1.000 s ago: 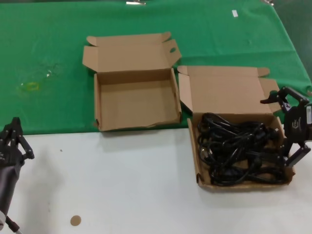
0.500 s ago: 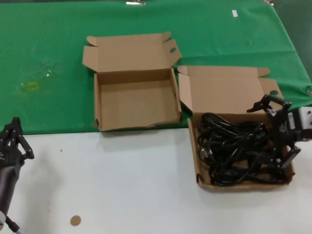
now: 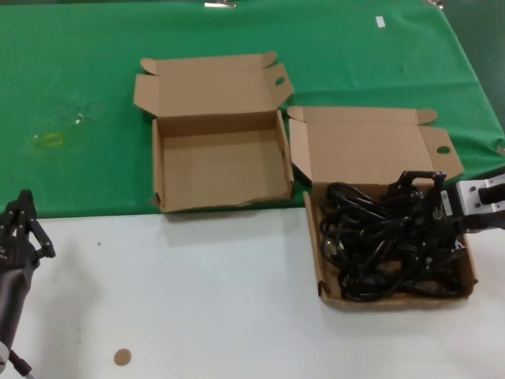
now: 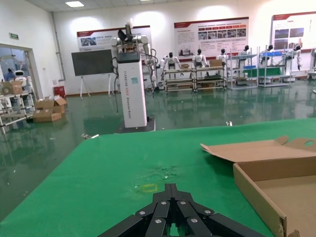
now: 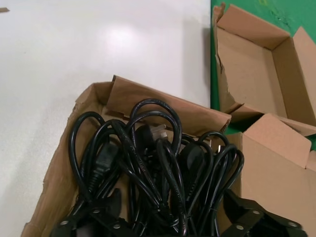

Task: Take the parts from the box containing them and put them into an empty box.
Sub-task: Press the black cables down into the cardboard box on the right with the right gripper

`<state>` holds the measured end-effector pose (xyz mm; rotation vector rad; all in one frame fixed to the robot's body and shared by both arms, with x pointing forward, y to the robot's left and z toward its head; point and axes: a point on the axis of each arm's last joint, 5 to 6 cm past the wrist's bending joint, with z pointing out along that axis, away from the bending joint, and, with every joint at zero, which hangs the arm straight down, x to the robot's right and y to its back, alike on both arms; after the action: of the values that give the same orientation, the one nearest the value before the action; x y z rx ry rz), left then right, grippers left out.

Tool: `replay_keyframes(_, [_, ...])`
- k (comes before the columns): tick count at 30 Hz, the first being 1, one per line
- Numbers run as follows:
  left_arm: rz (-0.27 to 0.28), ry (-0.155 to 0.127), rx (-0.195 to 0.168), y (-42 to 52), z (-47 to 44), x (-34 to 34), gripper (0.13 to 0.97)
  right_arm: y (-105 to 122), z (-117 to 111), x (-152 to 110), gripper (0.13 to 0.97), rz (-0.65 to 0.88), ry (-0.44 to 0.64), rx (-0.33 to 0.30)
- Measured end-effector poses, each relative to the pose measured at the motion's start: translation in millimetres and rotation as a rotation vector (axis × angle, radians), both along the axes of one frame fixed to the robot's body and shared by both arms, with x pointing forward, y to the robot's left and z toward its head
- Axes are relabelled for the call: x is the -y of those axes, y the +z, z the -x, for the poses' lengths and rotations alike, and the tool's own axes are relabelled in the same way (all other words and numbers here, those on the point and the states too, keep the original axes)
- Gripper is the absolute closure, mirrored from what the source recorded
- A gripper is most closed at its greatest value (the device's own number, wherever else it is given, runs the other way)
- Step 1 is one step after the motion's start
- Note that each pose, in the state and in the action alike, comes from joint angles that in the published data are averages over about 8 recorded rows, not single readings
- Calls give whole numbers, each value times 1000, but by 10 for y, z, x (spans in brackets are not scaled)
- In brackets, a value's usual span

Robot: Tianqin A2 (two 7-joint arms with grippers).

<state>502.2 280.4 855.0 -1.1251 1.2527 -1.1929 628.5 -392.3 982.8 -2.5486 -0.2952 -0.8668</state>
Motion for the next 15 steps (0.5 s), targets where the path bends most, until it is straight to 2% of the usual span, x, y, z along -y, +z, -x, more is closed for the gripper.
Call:
replay_keyframes(2, [0,0,0,0,0,0,953,-12,-19,-10,318,6,0,-2])
replay_keyframes(10, [0,0,0,0,0,0,953,-64,-49,-15,518,24,-3,-12])
replay_keyframes(14, [0,0,0,0,0,0,953,-86,-44,-12,518,32,-3,-16])
replay_keyframes(15, [0,0,0,0,0,0,953,-90,-42,-12,544,33,-3,-16])
